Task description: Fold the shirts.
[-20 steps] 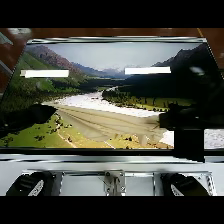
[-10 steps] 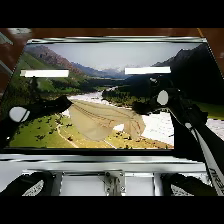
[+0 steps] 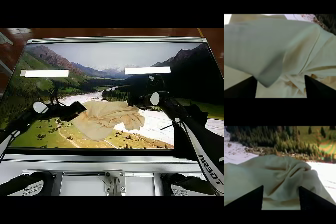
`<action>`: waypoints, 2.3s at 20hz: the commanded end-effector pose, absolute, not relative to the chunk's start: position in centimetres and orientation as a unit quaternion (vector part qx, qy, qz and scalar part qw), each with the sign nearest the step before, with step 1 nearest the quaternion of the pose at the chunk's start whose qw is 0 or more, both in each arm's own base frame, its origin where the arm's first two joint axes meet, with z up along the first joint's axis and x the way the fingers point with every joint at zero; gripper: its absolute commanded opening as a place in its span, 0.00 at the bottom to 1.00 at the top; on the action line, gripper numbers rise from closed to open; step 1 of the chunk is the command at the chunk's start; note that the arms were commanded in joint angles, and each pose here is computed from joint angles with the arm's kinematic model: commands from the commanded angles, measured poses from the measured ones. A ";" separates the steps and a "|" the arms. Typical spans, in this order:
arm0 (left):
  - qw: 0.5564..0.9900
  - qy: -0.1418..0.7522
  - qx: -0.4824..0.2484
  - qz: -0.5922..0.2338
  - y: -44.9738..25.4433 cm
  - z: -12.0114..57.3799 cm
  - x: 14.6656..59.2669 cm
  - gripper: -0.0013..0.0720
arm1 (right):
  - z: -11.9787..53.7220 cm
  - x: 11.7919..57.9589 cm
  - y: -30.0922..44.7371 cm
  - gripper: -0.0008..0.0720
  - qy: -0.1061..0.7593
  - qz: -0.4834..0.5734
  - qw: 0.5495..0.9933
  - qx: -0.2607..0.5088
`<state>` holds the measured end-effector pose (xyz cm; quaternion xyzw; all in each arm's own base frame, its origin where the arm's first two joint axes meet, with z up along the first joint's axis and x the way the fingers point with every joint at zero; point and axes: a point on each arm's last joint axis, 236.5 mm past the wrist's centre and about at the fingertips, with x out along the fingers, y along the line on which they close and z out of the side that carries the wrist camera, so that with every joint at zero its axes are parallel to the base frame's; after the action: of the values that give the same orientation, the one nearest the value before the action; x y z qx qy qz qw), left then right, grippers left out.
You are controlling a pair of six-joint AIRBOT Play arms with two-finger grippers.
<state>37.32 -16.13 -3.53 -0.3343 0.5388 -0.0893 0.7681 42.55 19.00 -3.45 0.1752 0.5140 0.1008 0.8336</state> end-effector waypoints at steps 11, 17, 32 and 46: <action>0.635 0.705 -0.298 -0.102 -10.7 -5.8 22.0 0.99 | 0.2 35.7 -1.2 0.79 0.604 -0.015 0.796 0.035; 0.676 0.643 -0.345 -0.100 -15.0 -9.1 25.2 0.99 | -1.7 34.3 -0.1 0.79 0.623 -0.001 0.779 0.070; 0.676 0.598 -0.398 -0.163 -20.4 -7.3 31.3 0.07 | -5.3 34.7 9.7 0.93 0.661 0.142 0.697 0.237; 0.681 0.585 -0.384 -0.216 -21.5 -3.8 31.6 0.07 | -12.0 35.6 14.9 0.54 0.685 0.143 0.670 0.248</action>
<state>31.56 -21.49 -4.03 -0.3845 0.5868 -0.2131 0.6800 34.62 13.79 -11.34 0.2520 0.6973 0.1466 0.6547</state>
